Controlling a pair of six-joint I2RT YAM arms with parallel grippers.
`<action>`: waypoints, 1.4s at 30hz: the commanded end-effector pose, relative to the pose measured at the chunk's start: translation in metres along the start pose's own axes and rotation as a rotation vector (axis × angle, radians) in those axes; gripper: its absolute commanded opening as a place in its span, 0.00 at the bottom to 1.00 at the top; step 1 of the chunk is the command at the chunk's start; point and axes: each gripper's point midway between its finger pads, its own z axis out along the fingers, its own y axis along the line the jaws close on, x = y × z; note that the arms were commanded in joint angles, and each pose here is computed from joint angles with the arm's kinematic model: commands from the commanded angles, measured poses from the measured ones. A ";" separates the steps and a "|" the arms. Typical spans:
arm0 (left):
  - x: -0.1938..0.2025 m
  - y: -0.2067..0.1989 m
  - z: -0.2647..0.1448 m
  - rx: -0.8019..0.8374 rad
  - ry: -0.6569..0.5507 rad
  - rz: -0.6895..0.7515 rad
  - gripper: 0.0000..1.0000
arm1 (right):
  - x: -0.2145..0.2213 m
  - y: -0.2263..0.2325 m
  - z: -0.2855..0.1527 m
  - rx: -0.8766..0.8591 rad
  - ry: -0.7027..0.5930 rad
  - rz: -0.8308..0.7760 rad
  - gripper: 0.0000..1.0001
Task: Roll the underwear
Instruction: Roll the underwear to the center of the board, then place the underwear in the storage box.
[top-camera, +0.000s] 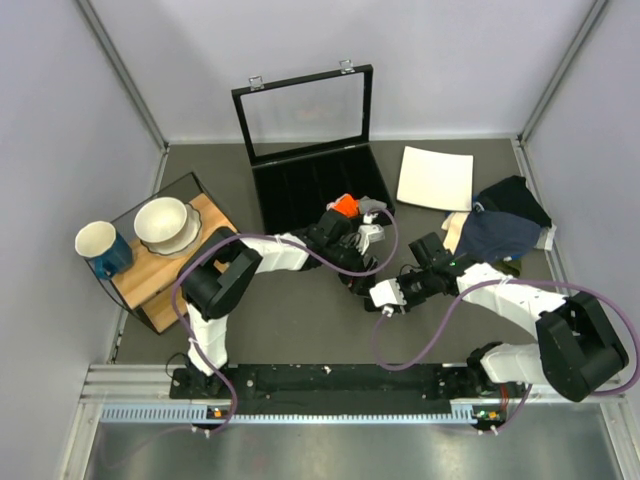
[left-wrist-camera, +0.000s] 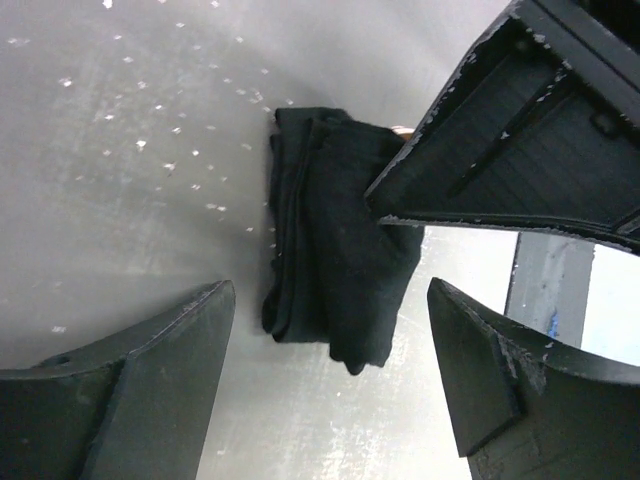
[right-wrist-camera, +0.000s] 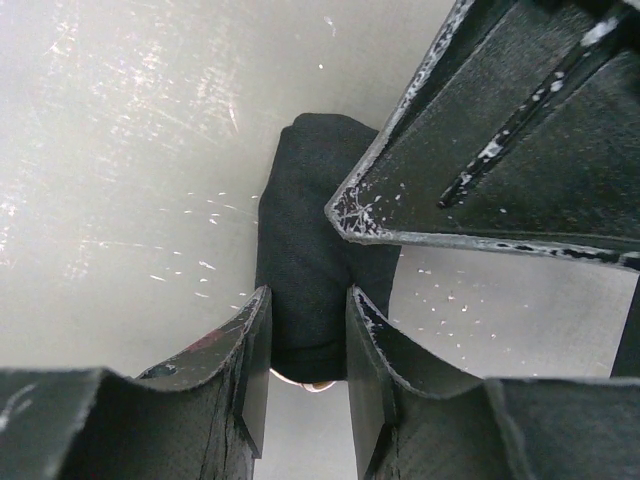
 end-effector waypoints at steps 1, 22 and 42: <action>0.025 0.000 0.013 0.063 0.069 0.000 0.78 | 0.028 0.026 0.004 -0.077 0.111 0.084 0.31; 0.017 -0.024 -0.004 0.067 0.062 -0.016 0.00 | -0.009 -0.004 -0.022 0.039 -0.001 0.152 0.39; -0.069 0.002 -0.194 -0.411 -0.263 -0.013 0.00 | -0.061 -0.049 -0.130 0.361 -0.243 0.518 0.64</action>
